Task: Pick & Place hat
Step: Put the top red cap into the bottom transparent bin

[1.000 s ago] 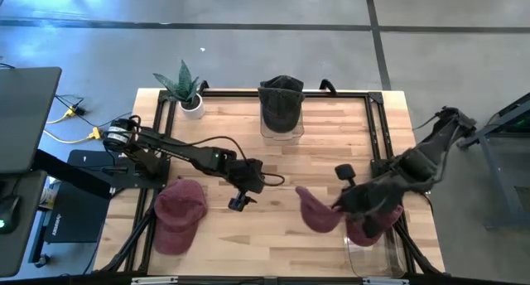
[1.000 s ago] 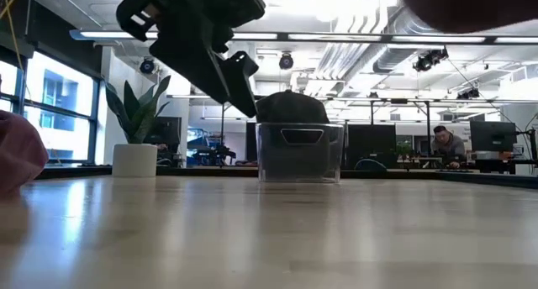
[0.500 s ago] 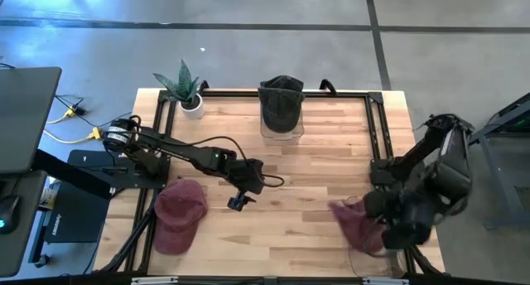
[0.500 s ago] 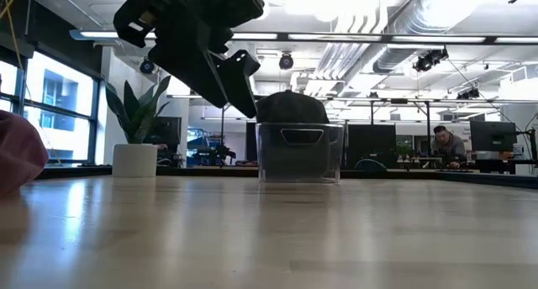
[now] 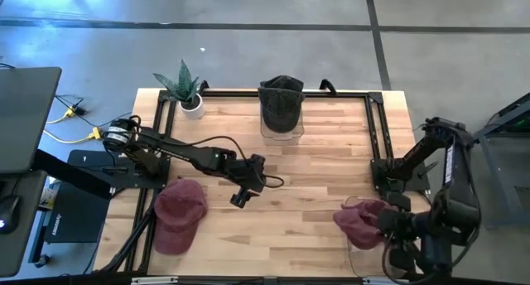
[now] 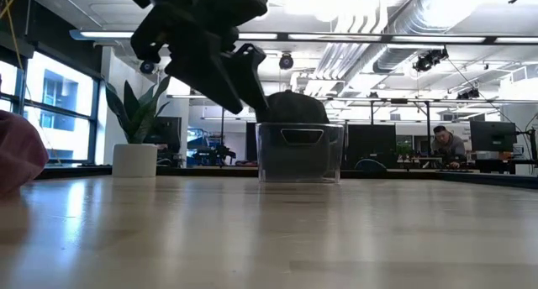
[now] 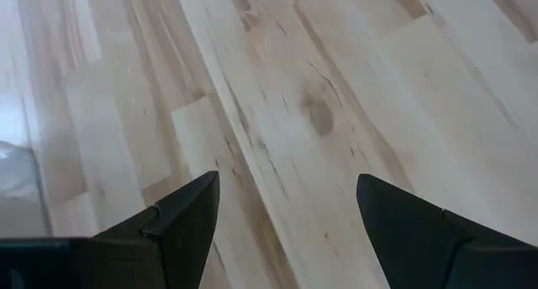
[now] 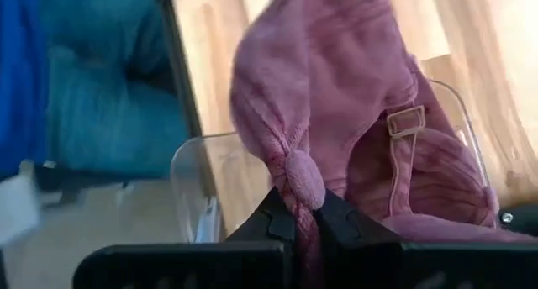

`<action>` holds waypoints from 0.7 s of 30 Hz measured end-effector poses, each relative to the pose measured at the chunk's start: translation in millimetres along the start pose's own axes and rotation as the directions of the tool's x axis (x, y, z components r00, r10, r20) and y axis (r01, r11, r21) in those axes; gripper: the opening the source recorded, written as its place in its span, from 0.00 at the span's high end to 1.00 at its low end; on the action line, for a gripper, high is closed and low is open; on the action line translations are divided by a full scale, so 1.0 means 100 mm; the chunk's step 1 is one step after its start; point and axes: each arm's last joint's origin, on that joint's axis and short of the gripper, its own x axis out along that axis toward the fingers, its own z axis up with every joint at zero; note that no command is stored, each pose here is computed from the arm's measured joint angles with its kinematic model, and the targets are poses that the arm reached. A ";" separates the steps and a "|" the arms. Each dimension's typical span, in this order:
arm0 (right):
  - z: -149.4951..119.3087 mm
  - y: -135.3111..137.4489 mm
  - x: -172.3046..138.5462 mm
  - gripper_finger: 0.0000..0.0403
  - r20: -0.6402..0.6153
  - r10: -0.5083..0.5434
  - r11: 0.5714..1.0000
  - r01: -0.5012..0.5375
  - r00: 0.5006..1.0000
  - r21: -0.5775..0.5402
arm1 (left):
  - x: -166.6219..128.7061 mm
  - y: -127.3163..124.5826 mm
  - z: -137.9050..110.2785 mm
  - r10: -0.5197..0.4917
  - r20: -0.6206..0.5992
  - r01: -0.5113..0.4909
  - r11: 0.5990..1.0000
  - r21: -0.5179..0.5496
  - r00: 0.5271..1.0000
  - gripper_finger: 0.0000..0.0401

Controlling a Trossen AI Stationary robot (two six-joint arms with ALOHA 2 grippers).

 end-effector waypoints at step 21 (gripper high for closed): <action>0.07 0.03 -0.14 1.00 0.001 0.056 0.969 -0.054 0.998 0.242 | -0.01 0.10 0.08 0.250 0.028 -0.251 0.966 0.063 0.968 0.32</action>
